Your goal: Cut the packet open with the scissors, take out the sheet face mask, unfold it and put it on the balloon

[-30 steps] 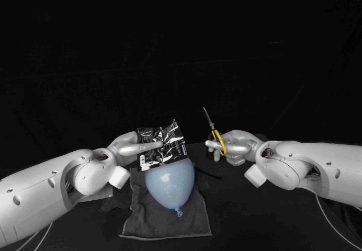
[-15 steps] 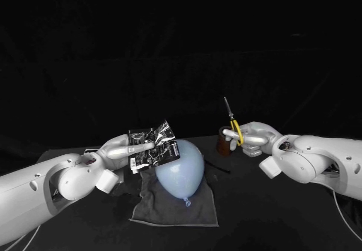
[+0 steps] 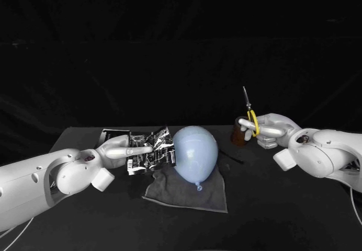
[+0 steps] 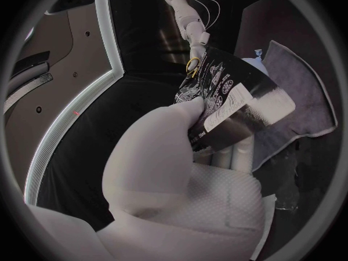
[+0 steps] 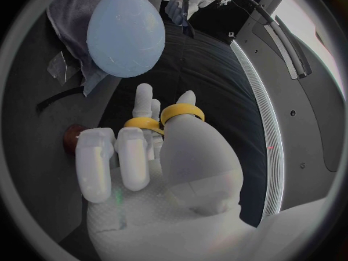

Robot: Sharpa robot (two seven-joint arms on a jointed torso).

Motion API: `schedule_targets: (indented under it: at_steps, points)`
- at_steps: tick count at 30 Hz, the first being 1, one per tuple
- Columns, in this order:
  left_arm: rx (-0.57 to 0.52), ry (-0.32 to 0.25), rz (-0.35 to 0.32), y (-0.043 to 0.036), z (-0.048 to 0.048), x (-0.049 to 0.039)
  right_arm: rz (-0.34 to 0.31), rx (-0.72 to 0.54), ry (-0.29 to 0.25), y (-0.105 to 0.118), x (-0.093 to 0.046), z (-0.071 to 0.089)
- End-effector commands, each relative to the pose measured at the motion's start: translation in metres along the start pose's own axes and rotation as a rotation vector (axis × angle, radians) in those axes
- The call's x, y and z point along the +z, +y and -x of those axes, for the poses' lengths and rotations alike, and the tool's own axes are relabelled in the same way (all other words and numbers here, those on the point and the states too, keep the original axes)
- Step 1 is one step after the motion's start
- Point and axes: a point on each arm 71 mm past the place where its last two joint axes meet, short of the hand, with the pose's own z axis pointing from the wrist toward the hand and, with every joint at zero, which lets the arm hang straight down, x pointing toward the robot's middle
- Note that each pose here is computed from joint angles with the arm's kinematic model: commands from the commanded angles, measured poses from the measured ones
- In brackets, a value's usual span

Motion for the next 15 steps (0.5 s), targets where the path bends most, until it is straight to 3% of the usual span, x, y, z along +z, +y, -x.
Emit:
schedule_targets:
  at_steps: [1, 7, 15]
  points:
    - [0.040, 0.018, 0.043, 0.0127, 0.0012, -0.0071, 0.017, 0.006, 0.021, 0.001, 0.001, -0.003]
    - [0.073, -0.025, 0.100, 0.0316, 0.0125, -0.0252, 0.015, 0.008, 0.033, -0.002, 0.004, -0.006]
    - [0.221, -0.112, 0.209, 0.0436, 0.0299, -0.0435, 0.012, 0.010, 0.044, -0.003, 0.006, -0.010]
